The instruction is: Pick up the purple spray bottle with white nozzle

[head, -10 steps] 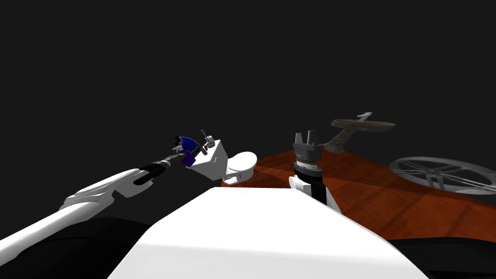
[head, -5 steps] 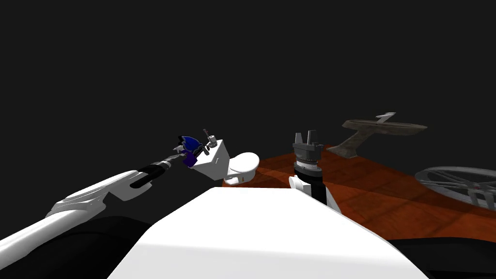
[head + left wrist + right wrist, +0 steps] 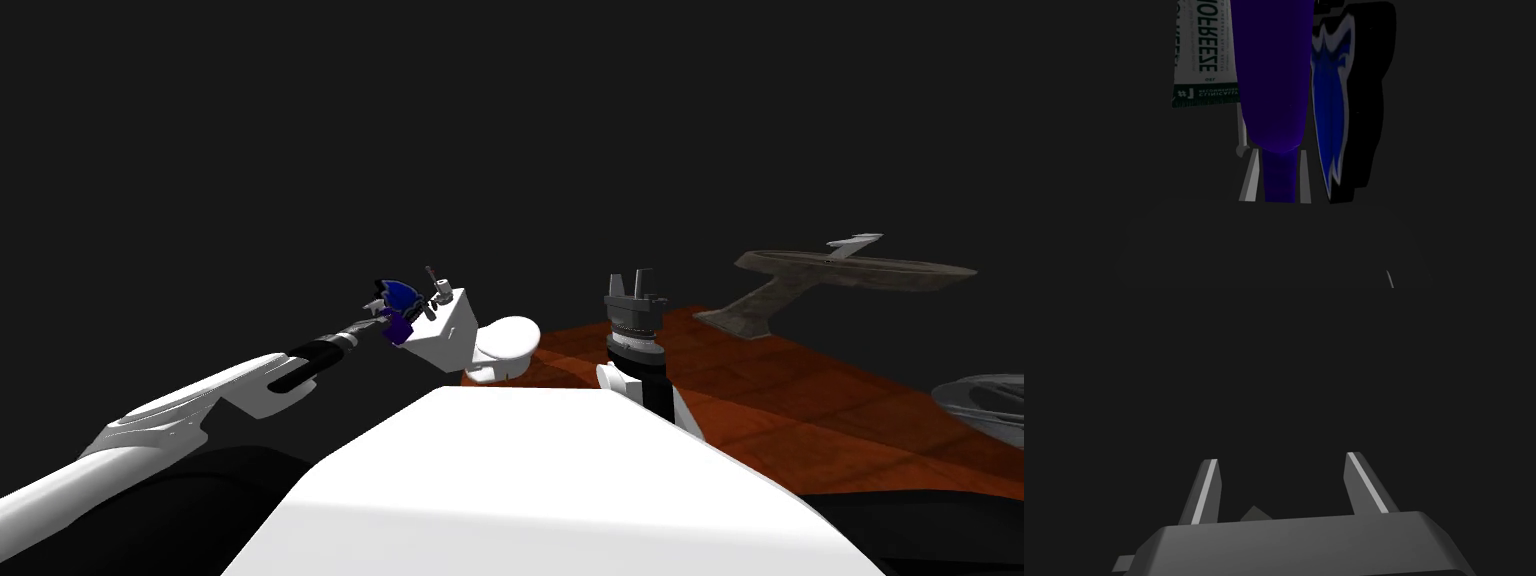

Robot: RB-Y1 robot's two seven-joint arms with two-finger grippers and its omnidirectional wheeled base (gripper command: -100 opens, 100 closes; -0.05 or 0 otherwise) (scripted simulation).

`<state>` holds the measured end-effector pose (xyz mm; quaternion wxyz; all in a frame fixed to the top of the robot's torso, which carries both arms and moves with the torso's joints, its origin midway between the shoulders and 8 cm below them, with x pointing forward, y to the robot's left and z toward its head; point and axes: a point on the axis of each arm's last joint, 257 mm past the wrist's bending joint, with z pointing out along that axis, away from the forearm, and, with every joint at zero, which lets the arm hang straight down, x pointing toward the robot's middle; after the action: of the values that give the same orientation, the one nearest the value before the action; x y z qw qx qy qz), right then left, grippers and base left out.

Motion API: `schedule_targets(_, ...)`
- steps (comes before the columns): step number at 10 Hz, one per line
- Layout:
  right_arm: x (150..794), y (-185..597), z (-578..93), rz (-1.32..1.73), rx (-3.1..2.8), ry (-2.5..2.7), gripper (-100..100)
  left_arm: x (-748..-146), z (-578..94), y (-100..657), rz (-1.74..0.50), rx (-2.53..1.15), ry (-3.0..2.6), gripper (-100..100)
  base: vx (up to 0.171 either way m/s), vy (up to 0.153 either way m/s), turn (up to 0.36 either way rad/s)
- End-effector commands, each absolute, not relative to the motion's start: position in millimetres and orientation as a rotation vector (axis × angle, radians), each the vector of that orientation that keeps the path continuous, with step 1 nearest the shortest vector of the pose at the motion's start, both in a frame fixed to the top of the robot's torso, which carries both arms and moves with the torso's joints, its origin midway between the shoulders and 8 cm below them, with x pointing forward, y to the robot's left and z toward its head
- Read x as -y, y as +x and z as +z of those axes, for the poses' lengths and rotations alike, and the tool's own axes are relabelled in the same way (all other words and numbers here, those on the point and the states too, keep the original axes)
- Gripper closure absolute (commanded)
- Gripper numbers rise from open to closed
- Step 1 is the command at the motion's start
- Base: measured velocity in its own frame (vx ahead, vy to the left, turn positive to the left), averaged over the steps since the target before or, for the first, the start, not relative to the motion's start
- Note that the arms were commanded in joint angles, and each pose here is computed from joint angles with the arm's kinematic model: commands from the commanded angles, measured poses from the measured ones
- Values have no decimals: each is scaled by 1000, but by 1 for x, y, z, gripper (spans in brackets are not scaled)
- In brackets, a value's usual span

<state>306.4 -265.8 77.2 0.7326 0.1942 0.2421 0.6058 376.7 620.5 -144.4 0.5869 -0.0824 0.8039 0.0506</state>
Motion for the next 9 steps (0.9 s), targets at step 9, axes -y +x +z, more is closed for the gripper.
schedule_targets(9, 266, 306, 77, 1332, -533, 427, 0, -550, -126, 359, 66, -1886, -95, 100, 76, 8, 113)
